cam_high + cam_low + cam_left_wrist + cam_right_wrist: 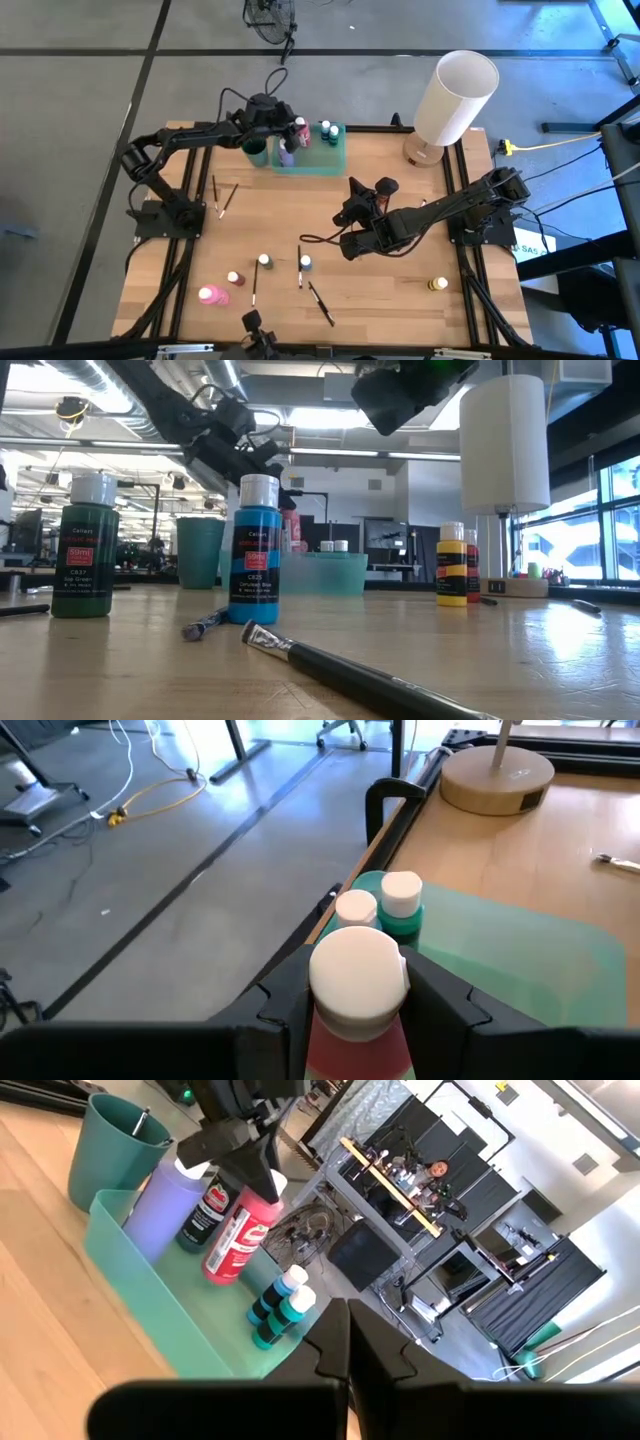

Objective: Pick & Place Paint Supplies
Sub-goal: Put the top big pink paint bottle into the green bin

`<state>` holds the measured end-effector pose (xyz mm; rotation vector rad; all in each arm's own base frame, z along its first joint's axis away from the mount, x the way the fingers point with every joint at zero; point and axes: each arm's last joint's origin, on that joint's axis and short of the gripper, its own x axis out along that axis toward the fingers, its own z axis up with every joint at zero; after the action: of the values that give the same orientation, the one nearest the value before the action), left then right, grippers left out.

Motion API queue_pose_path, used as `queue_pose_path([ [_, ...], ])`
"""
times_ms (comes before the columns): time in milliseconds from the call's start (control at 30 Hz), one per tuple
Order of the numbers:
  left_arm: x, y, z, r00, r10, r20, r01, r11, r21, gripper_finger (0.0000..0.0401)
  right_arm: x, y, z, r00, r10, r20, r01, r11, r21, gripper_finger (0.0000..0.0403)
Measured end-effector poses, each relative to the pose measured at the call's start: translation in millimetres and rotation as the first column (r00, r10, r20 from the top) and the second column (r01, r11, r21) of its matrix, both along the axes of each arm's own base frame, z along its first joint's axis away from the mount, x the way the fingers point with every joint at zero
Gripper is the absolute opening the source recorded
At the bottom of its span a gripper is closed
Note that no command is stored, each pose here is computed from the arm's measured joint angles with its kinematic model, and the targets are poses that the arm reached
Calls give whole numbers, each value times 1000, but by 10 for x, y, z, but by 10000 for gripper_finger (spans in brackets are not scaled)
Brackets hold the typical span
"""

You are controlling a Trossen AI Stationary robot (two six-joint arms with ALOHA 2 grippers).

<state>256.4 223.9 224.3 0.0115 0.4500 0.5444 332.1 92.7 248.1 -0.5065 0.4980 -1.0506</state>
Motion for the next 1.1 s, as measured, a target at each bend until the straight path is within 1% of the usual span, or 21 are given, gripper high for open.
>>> queue_pose_path([
  [267, -42, 18, -47, 1000, 13, -4, -13, 1000, -28, 114, 9, -3, 5, 1000, -2, 12, 2, 1000, 5, 1],
  [433, -27, 27, -9, 999, 19, 41, -18, 1000, -18, 114, 9, -5, 5, 1000, -2, 12, 2, 1000, 4, 1],
  [767, -19, 17, -10, 998, 23, 50, -21, 999, -35, 114, 19, -42, 5, 1000, -13, 10, 13, 1000, 3, 1],
  [900, 10, -15, -10, 999, 14, 49, -13, 999, -33, 114, 21, -49, 5, 1000, -16, 14, 16, 1000, 5, 1],
  [1100, 20, -33, -26, 999, 50, 13, -49, 999, -11, 114, 21, -49, 5, 1000, -16, 16, 16, 1000, 6, 1],
])
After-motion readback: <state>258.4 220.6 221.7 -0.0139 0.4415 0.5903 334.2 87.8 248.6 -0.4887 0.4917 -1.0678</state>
